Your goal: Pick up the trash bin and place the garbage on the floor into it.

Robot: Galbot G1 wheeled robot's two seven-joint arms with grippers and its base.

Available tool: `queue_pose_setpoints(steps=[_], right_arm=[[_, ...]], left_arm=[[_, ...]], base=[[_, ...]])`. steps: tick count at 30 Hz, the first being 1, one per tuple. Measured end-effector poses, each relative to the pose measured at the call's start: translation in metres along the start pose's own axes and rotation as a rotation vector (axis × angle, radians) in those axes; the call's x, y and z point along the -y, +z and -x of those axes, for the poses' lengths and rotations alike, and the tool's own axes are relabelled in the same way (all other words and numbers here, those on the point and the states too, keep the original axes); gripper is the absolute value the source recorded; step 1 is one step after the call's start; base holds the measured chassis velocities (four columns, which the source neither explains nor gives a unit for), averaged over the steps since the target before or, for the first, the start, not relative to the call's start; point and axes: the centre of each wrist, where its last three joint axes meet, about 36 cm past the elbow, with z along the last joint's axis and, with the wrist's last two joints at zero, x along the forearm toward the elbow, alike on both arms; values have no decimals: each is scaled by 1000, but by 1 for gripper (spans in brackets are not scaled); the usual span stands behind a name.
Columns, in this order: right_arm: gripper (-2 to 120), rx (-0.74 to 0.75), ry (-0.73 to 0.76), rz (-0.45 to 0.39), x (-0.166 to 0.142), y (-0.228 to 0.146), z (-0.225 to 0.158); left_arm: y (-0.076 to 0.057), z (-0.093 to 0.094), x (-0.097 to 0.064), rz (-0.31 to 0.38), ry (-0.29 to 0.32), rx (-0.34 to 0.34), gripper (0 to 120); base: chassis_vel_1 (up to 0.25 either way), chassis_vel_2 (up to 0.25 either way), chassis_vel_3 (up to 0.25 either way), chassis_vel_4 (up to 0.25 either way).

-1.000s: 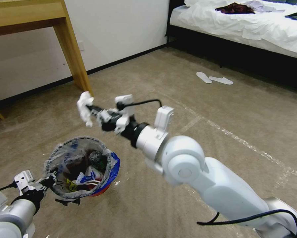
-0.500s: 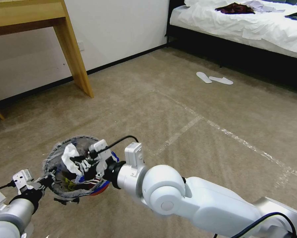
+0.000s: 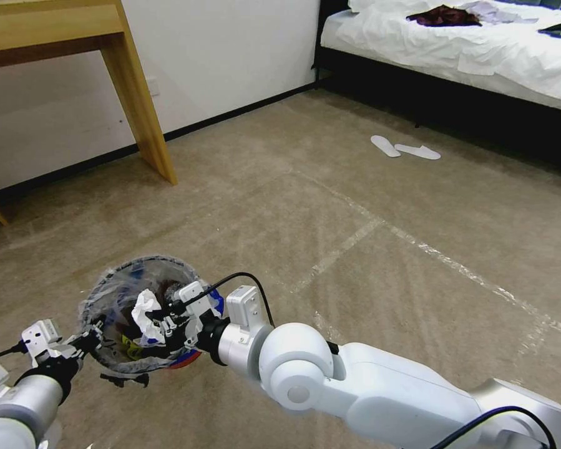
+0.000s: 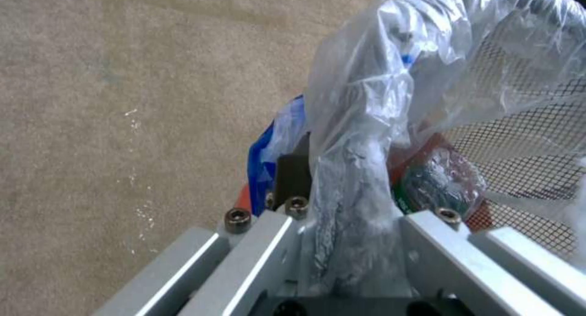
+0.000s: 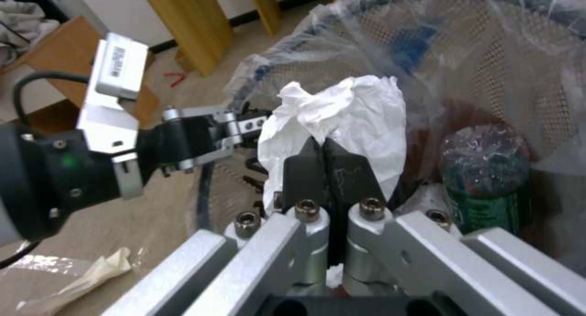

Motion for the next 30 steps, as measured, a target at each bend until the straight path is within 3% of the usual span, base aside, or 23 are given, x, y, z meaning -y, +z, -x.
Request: queue_pose_setpoints(steps=[14,21,24,26,30], right_arm=[[1,-12,65,-11,17,14,20],[28,-19,81,-11,22,17,23],[31,-19,82,-11,22,17,23],[47,-21,82,-10,23,17,25],[57,-23,83,-9,23,18,26]], left_arm=[[2,2,-2,-1,-3,-8,1],[3,2,-3,-2,-6,-10,1],[3,2,-3,-2,-7,-10,1],[3,2,-4,-3,-9,-9,1],[3,1,-4,-3,-12,-8,1]], base=[[0,0,0,0],[0,0,0,0],[0,0,0,0],[0,0,0,0],[0,0,0,0]])
